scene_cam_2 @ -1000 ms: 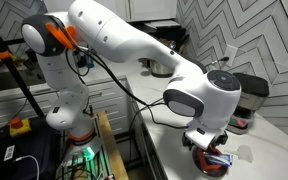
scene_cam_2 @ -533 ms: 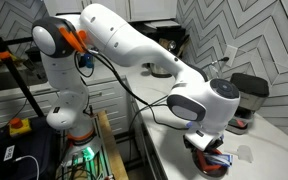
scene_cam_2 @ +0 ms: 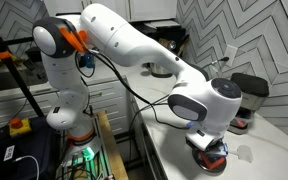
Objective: Place the orange cookie cutter on top of the coffee machine
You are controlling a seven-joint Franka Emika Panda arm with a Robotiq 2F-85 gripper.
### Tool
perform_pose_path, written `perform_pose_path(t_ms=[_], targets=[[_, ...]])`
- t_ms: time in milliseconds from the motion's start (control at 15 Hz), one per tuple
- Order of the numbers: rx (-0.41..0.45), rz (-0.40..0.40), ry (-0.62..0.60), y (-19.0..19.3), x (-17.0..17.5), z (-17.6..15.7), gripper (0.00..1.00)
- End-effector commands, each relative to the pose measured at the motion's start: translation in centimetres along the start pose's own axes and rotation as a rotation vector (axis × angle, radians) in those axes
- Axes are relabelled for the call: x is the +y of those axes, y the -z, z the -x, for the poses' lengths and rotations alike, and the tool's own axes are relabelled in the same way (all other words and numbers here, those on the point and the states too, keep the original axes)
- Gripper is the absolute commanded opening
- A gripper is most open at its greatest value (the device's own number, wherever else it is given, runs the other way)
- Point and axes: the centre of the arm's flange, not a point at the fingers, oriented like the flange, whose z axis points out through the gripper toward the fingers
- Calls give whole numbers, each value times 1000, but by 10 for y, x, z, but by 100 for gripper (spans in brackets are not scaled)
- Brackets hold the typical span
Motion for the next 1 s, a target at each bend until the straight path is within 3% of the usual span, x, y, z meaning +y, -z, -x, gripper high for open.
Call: perform_pose_path(t_ms=[0,467,800,933], targets=[[-34,-78,-29,30,6,-5,3],[-30,-223,1,95,16,-5,3],[52,-137,282,162,31,2,3],[48,-169,378,199,24,7,3]])
